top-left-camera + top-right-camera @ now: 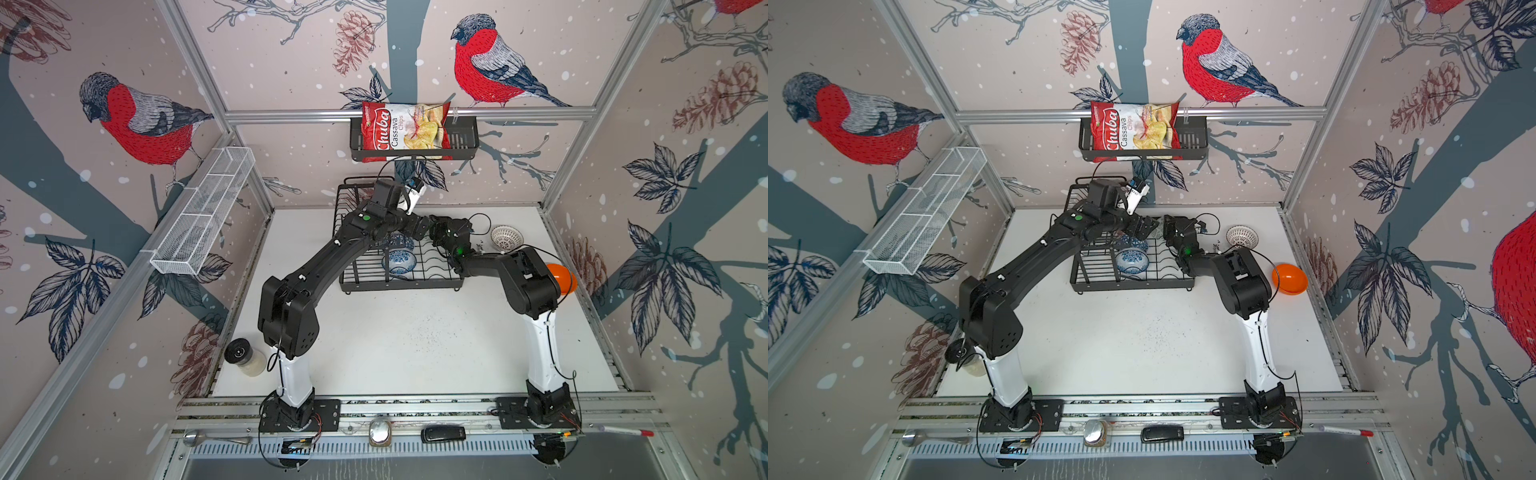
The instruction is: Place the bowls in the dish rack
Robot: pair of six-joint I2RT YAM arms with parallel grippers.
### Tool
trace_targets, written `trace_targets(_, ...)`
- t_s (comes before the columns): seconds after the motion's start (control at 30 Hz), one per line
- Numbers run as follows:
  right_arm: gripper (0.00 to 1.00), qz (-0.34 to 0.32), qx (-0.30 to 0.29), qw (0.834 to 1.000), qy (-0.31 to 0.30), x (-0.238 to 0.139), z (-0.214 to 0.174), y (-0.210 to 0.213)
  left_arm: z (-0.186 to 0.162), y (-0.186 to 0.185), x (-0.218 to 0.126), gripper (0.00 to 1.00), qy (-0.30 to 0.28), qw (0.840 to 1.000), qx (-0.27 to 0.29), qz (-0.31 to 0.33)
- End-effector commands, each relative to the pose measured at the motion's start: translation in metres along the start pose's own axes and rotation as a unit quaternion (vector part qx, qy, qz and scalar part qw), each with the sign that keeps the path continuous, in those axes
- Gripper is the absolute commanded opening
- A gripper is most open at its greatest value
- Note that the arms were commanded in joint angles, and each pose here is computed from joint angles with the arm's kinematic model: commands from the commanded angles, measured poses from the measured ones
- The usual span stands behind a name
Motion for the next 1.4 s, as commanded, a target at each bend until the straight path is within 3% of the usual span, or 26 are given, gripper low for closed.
trace_targets(0.0, 0.26, -0.019, 0.0, 1.0, 0.011, 0.0, -0.005, -0.006, -0.008, 0.013, -0.003, 0.98, 0.019, 0.999, -0.009, 0.031)
trace_targets(1.37, 0.36, -0.013, -0.005, 1.0, 0.012, -0.001, -0.005, 0.007, -0.01, 0.018, -0.001, 0.98, 0.019, 0.999, -0.019, 0.029)
Point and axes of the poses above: each gripper's point midway between its finger pads, its own x axis out along the fingers, its own y axis along the line the jaws close on, z = x × y, the point moved 2 cm from there along -x, back along the fingers, and after that the axes turned 6 degrees about x, right-handed, at the moved point
